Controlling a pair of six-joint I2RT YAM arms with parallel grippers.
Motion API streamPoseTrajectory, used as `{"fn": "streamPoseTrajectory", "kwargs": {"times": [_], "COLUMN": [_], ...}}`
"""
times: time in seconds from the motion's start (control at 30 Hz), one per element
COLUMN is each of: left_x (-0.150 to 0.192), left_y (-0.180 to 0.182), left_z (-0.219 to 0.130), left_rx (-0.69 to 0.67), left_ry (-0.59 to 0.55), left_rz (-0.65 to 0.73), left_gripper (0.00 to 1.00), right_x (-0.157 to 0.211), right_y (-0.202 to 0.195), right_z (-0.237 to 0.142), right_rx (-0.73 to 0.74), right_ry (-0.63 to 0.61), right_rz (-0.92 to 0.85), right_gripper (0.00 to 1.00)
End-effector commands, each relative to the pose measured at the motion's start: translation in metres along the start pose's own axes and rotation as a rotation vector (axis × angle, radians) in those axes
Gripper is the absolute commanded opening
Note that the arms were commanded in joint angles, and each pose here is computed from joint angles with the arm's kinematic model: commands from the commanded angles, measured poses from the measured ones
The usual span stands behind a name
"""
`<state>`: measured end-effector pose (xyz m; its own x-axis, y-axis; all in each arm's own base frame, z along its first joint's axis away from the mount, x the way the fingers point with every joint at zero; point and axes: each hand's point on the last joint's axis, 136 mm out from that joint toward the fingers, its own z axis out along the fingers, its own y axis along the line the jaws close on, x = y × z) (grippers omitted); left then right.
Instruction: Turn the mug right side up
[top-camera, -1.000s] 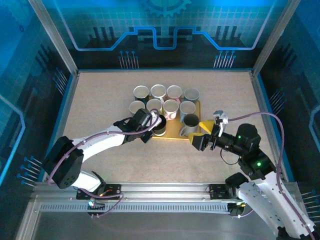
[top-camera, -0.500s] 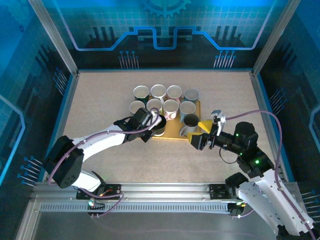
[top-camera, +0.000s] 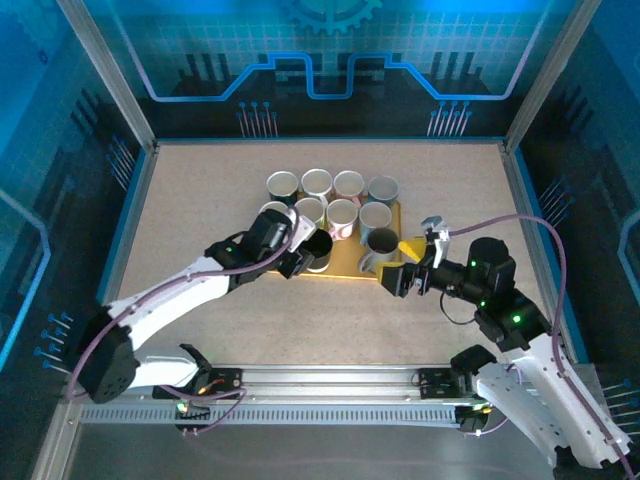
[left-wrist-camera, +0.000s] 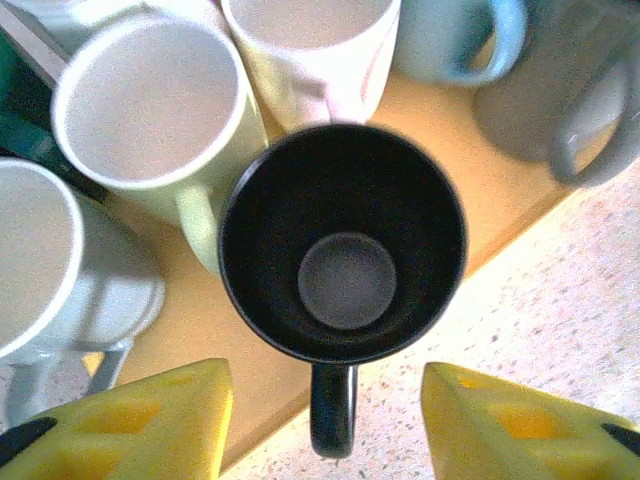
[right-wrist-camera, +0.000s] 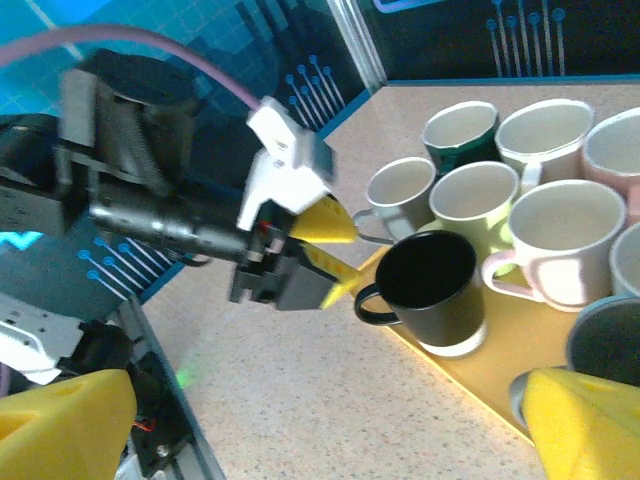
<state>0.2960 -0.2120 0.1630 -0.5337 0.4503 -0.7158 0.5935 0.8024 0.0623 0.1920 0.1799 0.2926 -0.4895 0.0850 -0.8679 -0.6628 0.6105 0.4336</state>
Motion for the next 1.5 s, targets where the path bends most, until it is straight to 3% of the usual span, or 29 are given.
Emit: {"fn": "streamPoseTrajectory", "kwargs": {"times": [0.0, 0.07, 0.17, 0.23, 0.43, 0.53, 0.67, 0.77, 0.83, 0.93, 1.0, 1.17, 1.4, 1.47], "left_x": [-0.025, -0.038, -0.050, -0.054, -0.051, -0.028, 0.020, 0.062, 0.087, 0.111, 0.117, 0.122, 0.107, 0.103], "left_y": [-0.002, 0.002, 0.018, 0.026, 0.081, 0.138, 0.199, 0.228, 0.241, 0.252, 0.251, 0.248, 0.250, 0.252], "left_z": [-0.032, -0.048, -0.071, -0.081, -0.099, -0.090, -0.075, -0.069, -0.067, -0.068, -0.060, -0.037, -0.021, -0.007], "left_rx": [0.032, 0.012, -0.047, -0.074, -0.323, -0.496, -0.645, -0.722, -0.770, -0.852, -0.843, -0.796, -0.808, -0.766], "left_ry": [-0.113, -0.217, -0.340, -0.387, -0.542, -0.457, -0.350, -0.296, -0.274, -0.332, -0.386, -0.402, -0.482, -0.409], "left_rz": [-0.034, -0.040, -0.060, -0.072, -0.191, -0.347, -0.553, -0.662, -0.699, -0.757, -0.765, -0.731, -0.594, -0.593], "left_gripper": [0.64, 0.99, 0.99, 0.99, 0.99, 0.99, 0.99, 0.99, 0.99, 0.99, 0.99, 0.99, 0.99, 0.99], "right_x": [-0.010, -0.010, -0.012, -0.016, -0.033, -0.041, -0.045, -0.040, -0.031, -0.007, 0.016, 0.049, 0.043, 0.044], "right_y": [-0.011, -0.035, -0.073, -0.085, -0.128, -0.133, -0.145, -0.161, -0.187, -0.229, -0.253, -0.285, -0.299, -0.299], "right_z": [-0.012, -0.018, -0.037, -0.045, -0.066, -0.047, -0.038, -0.032, -0.036, -0.046, -0.049, -0.043, -0.018, 0.001], "right_rx": [0.115, 0.261, 0.504, 0.588, 0.880, 0.844, 0.854, 0.906, 0.991, 1.103, 1.143, 1.161, 1.092, 1.013], "right_ry": [-0.014, -0.019, -0.050, -0.073, -0.139, -0.202, -0.374, -0.334, -0.296, -0.262, -0.227, -0.239, -0.335, -0.244], "right_rz": [-0.059, -0.072, -0.039, -0.076, -0.156, -0.247, -0.355, -0.473, -0.436, -0.342, -0.272, -0.195, -0.250, -0.260], "right_gripper": [1.00, 1.00, 1.00, 1.00, 1.00, 1.00, 1.00, 1.00, 1.00, 1.00, 1.00, 1.00, 1.00, 1.00]}}
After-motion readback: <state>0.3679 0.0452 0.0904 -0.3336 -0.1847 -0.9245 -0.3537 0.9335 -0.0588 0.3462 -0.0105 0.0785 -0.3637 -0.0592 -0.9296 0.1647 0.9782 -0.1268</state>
